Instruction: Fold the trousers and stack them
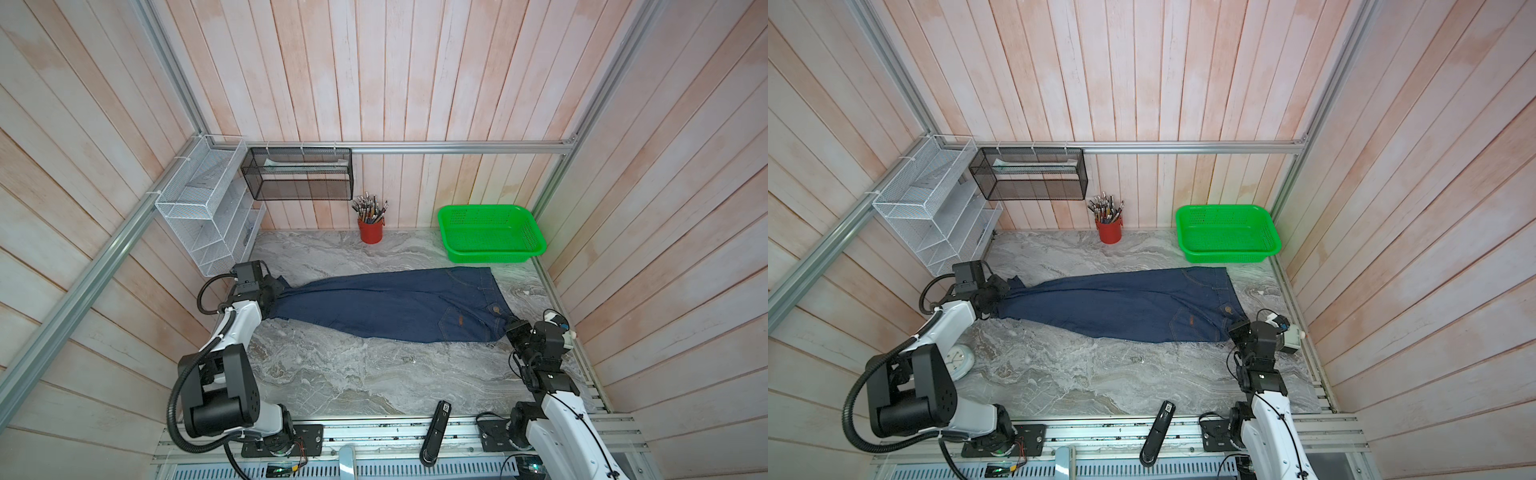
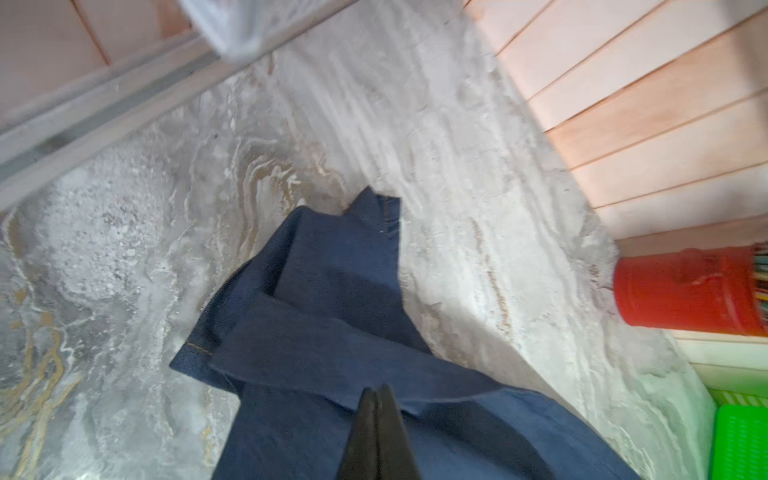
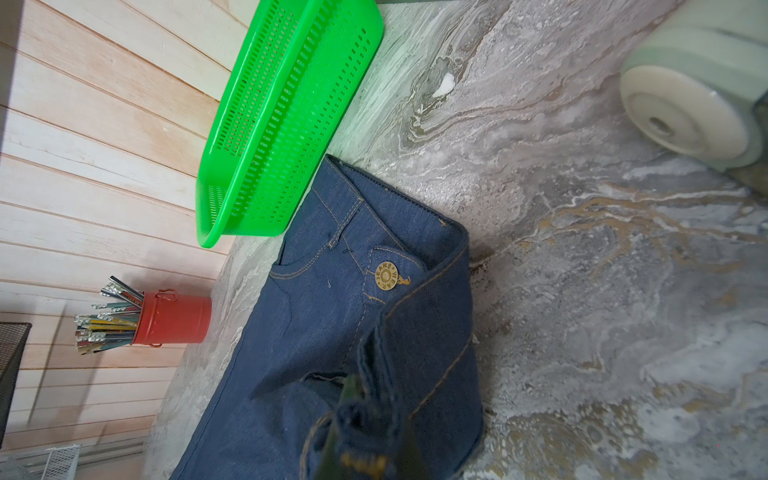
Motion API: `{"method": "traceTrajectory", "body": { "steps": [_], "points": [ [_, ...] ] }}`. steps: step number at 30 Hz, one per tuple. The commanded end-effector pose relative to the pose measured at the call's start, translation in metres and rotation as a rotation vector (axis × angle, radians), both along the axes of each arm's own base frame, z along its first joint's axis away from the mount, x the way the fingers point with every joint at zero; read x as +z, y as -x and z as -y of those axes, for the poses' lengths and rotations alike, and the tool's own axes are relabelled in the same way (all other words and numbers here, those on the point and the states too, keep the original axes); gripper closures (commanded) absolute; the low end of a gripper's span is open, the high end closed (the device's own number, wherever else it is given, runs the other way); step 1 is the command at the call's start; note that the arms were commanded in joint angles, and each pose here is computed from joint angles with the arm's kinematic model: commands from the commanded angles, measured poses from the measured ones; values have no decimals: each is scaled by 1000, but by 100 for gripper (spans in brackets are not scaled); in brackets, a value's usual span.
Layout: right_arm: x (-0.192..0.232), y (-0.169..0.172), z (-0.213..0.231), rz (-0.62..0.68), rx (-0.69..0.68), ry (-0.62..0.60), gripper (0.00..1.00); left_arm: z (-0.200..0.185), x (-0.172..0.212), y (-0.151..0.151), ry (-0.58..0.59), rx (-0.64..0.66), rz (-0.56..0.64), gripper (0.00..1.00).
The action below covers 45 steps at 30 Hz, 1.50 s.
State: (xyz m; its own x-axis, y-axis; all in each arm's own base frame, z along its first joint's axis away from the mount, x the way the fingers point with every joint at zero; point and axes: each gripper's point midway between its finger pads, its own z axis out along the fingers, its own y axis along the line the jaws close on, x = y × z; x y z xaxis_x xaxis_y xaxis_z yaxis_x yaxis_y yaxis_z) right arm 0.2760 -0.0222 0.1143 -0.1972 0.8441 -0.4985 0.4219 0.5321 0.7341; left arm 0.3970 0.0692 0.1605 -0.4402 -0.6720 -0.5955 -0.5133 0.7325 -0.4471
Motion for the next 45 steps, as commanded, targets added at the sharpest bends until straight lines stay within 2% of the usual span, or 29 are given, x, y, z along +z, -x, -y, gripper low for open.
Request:
{"method": "traceTrajectory", "body": {
  "steps": [1,4,7,11,15,20,25,28,31,34,37,40,45],
  "points": [
    [13,-5,3,25,-6,24,100,14,92,-5,-132,-57,177,100],
    [21,-10,1,59,7,23,100,14,111,-14,-156,-78,190,100],
    [28,-14,-4,93,37,13,100,32,97,-32,-93,-173,144,98],
    [32,-14,-7,102,53,12,100,90,62,-37,-19,-351,57,67],
    [30,-13,-7,90,53,14,100,120,14,-22,-29,-422,-107,49],
    [27,-13,-7,88,51,5,100,100,-28,1,-109,-338,-248,39],
    [23,-13,-8,87,50,-11,100,86,-51,2,-146,-305,-314,39],
    [22,-12,-8,81,49,-9,100,81,-60,14,-145,-280,-359,38],
    [20,-11,-7,75,45,-7,100,71,-48,35,-119,-212,-310,35],
    [18,-11,-8,78,45,-18,100,55,-34,64,-44,-110,-237,23],
    [18,-12,-10,84,48,-22,100,41,-25,91,1,-17,-175,20],
    [18,-13,-11,89,51,-31,100,30,-33,106,39,57,-155,21],
    [19,-13,-13,91,55,-37,100,31,-54,94,188,110,-69,33]
  ]
}}
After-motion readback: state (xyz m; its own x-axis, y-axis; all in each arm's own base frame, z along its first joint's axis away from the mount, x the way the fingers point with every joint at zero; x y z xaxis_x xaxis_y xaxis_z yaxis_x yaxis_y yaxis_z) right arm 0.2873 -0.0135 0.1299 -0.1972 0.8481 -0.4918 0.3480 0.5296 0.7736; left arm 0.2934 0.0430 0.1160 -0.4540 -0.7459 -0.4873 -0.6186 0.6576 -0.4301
